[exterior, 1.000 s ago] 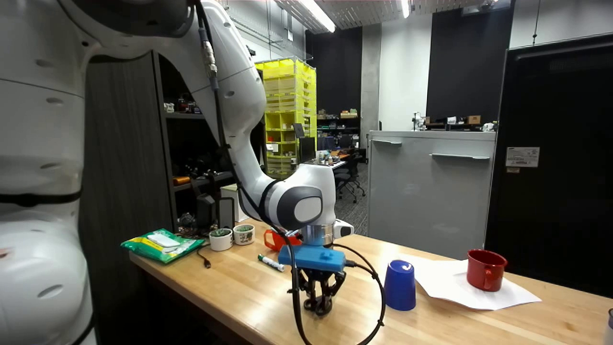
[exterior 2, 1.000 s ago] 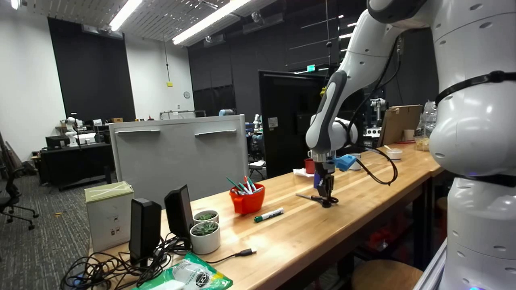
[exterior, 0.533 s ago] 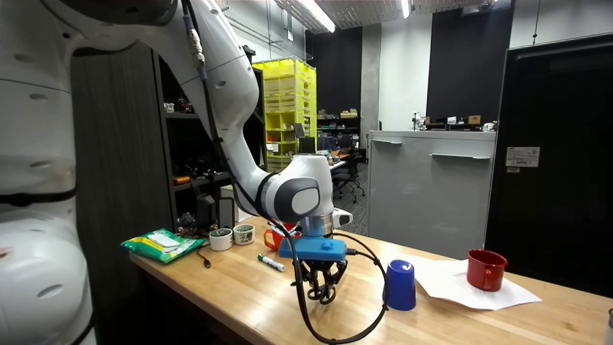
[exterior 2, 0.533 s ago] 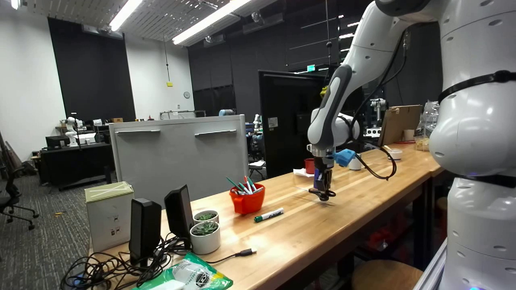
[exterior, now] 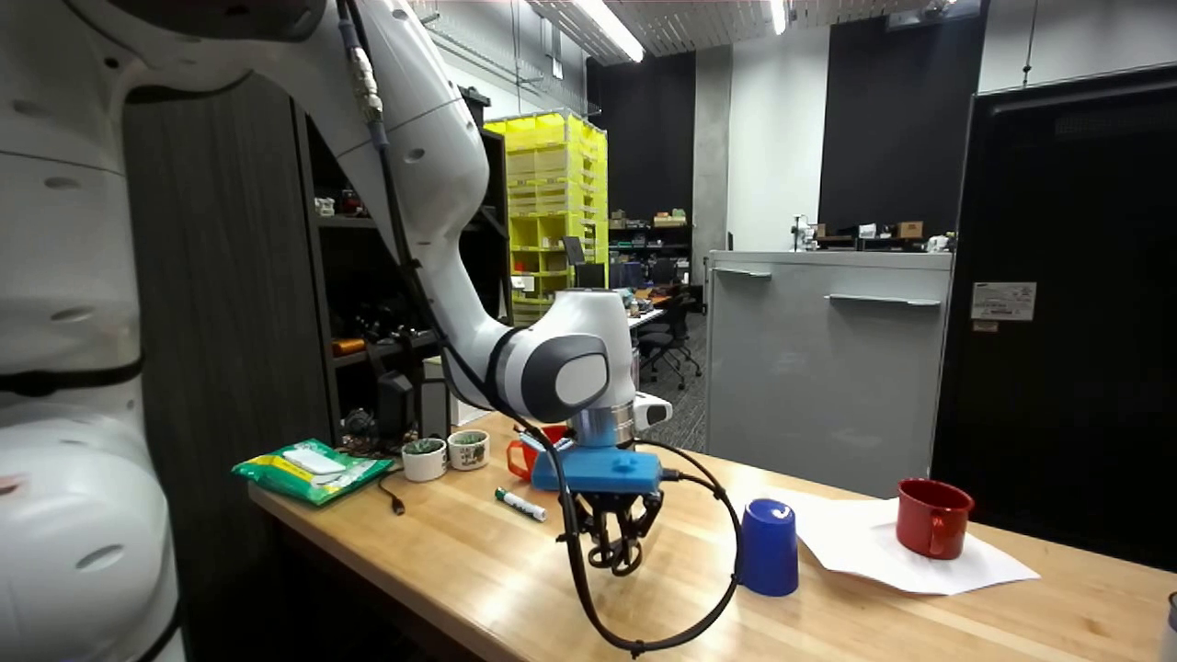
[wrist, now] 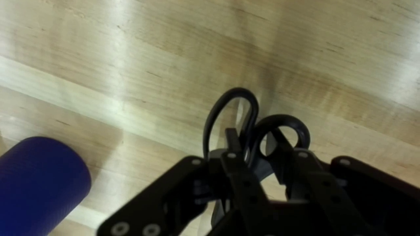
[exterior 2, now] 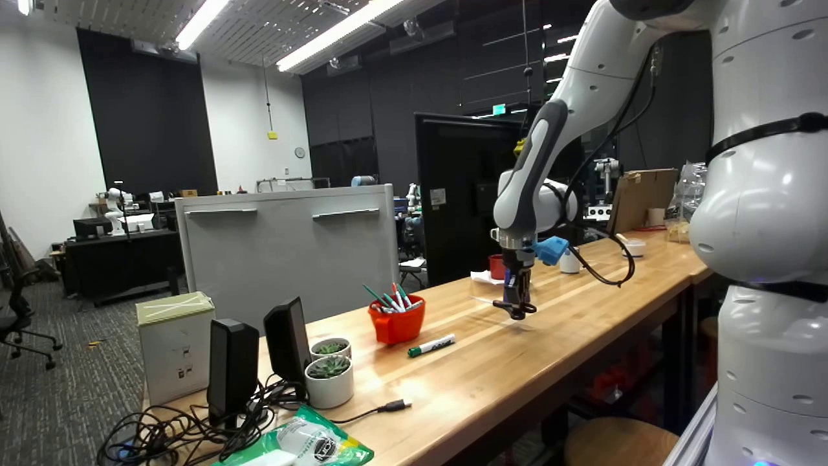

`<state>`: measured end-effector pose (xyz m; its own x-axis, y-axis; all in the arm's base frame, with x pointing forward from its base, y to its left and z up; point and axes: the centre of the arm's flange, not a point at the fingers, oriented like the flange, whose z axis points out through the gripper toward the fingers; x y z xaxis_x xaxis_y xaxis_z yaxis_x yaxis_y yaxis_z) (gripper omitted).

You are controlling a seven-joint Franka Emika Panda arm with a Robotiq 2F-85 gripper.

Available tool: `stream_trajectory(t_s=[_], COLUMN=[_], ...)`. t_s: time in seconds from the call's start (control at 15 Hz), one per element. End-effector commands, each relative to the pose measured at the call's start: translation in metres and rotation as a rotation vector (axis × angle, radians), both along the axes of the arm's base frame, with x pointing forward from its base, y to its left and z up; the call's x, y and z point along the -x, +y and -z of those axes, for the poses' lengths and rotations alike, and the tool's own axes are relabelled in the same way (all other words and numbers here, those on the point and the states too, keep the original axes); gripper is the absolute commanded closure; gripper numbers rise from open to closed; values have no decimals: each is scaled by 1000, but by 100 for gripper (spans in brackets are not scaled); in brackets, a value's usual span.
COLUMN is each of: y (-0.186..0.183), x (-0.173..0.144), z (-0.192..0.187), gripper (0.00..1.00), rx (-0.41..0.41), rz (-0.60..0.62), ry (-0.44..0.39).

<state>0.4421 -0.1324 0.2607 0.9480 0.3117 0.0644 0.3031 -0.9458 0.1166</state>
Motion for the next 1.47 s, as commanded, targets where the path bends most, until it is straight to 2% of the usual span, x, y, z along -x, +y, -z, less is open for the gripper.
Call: stream_trajectory(t_s=[0.0, 0.2, 0.47, 0.67, 0.87, 0.93, 1.0, 1.33, 1.4], y=[10, 12, 16, 14, 14, 14, 15, 18, 19], x=[6, 5, 3, 8, 8, 7, 7, 6, 6], z=[-5, -5, -4, -9, -18, -20, -25, -44, -48], gripper=[61, 54, 61, 62, 58, 50, 34, 3, 1], rx=[6, 6, 6, 8, 8, 6, -1, -17, -23], rz=[-7, -9, -10, -8, 2, 4, 4, 28, 40], ry=[-18, -19, -19, -23, -31, -35, -36, -48, -48])
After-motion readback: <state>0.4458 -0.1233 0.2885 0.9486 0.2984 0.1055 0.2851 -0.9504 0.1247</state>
